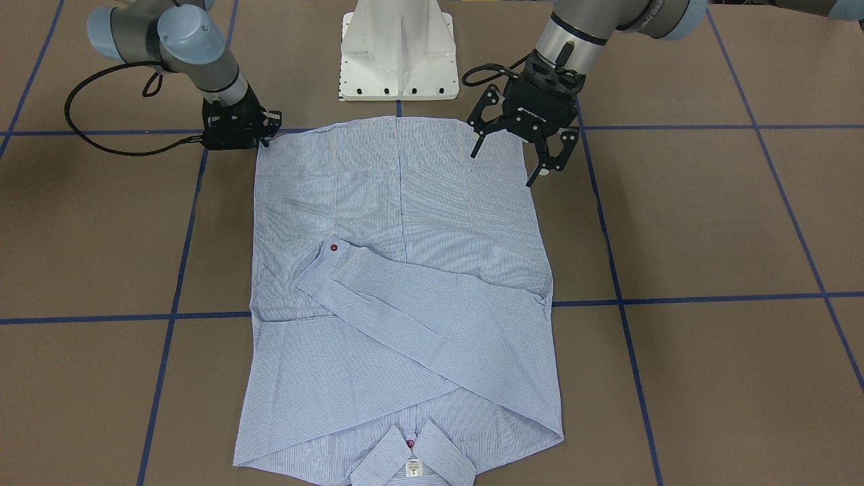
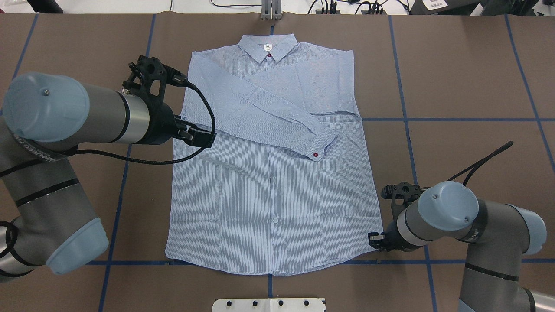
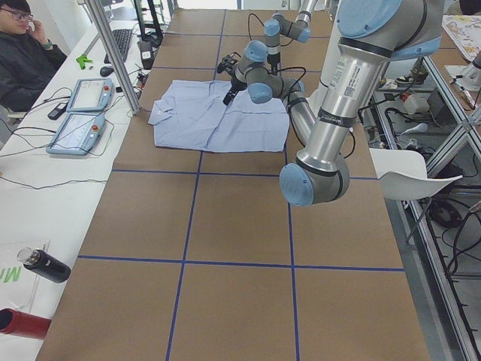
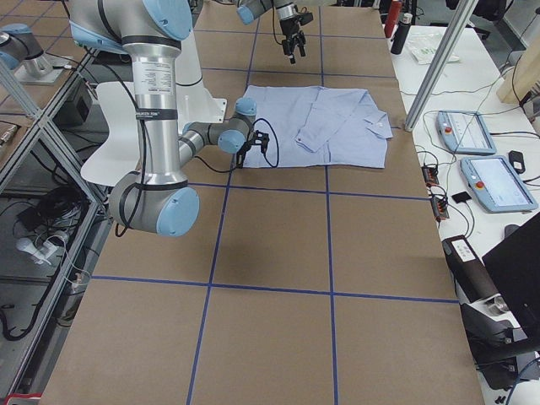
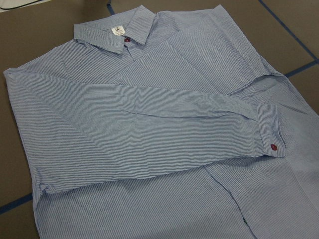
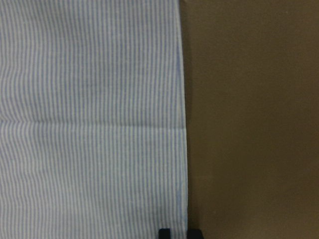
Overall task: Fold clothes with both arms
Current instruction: 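Grasp the hem corner nearest the robot with the right gripper, then lower the left gripper to the other hem corner nearest the robot and grasp it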
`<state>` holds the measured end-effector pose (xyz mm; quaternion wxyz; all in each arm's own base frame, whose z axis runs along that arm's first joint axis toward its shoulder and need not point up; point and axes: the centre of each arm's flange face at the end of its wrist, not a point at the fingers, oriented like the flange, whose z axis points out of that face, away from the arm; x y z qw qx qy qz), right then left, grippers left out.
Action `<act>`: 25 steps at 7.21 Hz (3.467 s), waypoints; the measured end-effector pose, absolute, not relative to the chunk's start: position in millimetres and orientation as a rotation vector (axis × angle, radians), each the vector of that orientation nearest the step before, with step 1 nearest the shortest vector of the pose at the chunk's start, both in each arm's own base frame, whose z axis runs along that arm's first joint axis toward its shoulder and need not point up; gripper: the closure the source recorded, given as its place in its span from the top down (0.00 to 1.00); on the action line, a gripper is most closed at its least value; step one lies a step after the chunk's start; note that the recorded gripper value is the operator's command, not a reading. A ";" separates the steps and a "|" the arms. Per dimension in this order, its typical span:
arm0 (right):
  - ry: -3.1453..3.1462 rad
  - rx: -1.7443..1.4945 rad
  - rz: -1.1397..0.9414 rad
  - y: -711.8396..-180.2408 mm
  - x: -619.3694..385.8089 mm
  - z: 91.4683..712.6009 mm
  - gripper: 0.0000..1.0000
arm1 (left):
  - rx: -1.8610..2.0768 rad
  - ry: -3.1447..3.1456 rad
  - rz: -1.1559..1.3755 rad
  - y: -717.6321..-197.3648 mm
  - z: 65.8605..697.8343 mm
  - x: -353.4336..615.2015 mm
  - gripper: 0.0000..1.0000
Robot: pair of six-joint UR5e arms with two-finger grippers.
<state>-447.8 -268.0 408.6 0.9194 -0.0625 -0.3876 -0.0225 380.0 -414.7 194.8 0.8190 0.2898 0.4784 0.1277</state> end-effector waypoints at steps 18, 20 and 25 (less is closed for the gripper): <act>-0.890 -0.100 -0.028 -275.7 -404.4 344.4 0.00 | -0.013 0.910 -0.059 -269.9 320.1 459.4 0.80; -0.890 -0.098 -0.025 -277.4 -403.1 344.1 0.00 | -0.050 0.890 -0.105 -263.2 328.4 468.2 0.76; -0.889 -0.100 -0.025 -277.8 -403.5 344.5 0.00 | -0.079 0.839 -0.119 -261.1 350.4 480.0 0.75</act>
